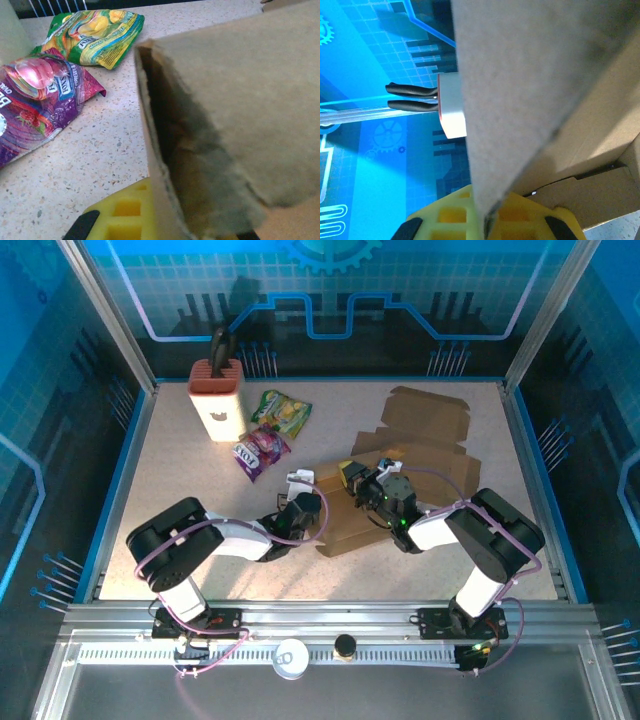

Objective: Fold the paper box

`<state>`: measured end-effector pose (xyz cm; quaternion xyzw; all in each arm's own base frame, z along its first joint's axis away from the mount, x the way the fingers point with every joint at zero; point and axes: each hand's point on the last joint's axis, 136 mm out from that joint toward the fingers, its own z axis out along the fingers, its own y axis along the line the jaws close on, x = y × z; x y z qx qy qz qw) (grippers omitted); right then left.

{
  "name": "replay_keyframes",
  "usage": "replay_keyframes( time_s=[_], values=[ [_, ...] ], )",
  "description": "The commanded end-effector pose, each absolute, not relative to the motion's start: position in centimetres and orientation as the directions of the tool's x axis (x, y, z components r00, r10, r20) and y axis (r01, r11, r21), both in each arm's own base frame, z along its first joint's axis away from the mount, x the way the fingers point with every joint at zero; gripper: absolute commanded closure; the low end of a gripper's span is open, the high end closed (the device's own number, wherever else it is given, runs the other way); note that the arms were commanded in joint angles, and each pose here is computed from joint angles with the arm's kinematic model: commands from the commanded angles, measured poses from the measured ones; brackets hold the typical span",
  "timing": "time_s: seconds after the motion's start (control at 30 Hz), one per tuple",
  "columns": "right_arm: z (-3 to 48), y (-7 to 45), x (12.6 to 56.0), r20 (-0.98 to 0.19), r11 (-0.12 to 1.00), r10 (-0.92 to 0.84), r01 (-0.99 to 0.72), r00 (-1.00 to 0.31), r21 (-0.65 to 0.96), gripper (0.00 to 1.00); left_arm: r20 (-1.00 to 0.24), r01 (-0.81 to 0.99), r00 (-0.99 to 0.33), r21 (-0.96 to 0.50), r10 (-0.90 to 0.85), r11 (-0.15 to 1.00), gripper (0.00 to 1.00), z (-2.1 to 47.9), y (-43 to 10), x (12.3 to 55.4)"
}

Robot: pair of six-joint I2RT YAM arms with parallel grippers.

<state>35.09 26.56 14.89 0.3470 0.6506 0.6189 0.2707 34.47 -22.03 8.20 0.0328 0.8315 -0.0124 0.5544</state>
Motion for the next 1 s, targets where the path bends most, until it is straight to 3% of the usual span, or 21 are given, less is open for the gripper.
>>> replay_keyframes(
  time_s=[0.0,0.13,0.33,0.5,0.7,0.97],
  values=[
    [11.6,28.6,32.2,0.120,0.066,0.695,0.228,-0.709,0.971,1.00,-0.933,0.093,-0.358,-0.082,-0.043,0.992,1.00,9.9,-23.8,34.8],
    [12.4,28.5,32.4,0.108,0.062,0.700,0.210,-0.706,0.976,0.97,-0.925,0.006,-0.367,-0.106,-0.096,0.994,1.00,11.0,-22.0,34.3],
    [16.0,27.4,31.9,-0.006,0.139,0.701,0.129,-0.714,0.982,0.48,-0.911,0.025,-0.400,-0.116,-0.096,0.993,1.00,12.9,-20.5,33.6],
    [20.6,24.9,30.9,-0.210,0.325,0.666,0.026,-0.716,0.945,0.25,-0.882,0.120,-0.467,-0.134,-0.063,0.984,1.00,13.8,-19.7,33.0],
    [24.7,20.8,29.4,-0.347,0.451,0.632,-0.036,-0.693,0.892,0.21,-0.847,0.181,-0.525,-0.204,-0.081,0.962,1.00,15.4,-17.2,32.7],
    [28.0,17.6,28.8,-0.444,0.539,0.615,-0.064,-0.652,0.840,0.33,-0.809,0.199,-0.584,-0.221,-0.066,0.955,1.00,16.6,-16.1,33.4]
  ],
)
